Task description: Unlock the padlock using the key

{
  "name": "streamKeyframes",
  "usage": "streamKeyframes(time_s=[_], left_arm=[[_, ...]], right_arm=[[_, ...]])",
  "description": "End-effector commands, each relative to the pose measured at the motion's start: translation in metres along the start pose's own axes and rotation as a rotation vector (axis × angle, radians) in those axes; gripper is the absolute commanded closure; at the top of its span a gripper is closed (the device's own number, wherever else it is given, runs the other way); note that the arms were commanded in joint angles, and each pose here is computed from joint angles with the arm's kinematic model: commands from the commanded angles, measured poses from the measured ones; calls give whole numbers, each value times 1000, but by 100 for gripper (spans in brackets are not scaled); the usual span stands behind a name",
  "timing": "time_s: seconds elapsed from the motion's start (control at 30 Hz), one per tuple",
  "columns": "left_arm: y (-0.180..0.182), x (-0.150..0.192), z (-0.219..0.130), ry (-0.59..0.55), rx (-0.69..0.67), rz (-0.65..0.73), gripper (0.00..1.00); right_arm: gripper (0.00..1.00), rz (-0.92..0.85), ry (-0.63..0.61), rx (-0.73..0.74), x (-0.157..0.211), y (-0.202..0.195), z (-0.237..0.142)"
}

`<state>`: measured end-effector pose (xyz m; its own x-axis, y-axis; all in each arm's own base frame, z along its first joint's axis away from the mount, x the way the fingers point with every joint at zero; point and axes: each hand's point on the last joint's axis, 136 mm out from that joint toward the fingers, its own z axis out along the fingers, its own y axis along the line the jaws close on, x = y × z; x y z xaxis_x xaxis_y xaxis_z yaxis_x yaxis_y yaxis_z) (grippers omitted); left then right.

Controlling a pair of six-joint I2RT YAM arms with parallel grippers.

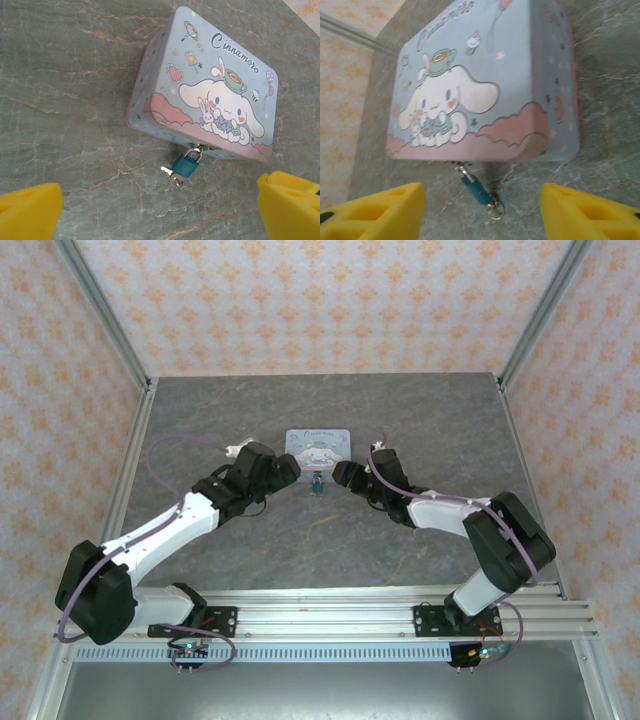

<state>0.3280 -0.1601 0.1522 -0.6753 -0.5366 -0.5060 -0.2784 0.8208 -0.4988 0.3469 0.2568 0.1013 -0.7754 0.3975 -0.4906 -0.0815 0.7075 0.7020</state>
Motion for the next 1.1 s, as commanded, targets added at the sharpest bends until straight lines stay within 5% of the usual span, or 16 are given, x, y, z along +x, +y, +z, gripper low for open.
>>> streamKeyframes(time_s=[0.0, 0.8, 1.07], left_arm=[[-2, -8, 1, -14, -30, 50, 0], [-9, -3, 18, 29, -34, 67, 0], [-9, 0, 23, 41, -35, 57, 0]], right_arm=[[43, -33, 50, -61, 17, 4, 1], [54, -79, 180, -30, 60, 3, 73], [79, -86, 186, -12, 65, -3, 71]])
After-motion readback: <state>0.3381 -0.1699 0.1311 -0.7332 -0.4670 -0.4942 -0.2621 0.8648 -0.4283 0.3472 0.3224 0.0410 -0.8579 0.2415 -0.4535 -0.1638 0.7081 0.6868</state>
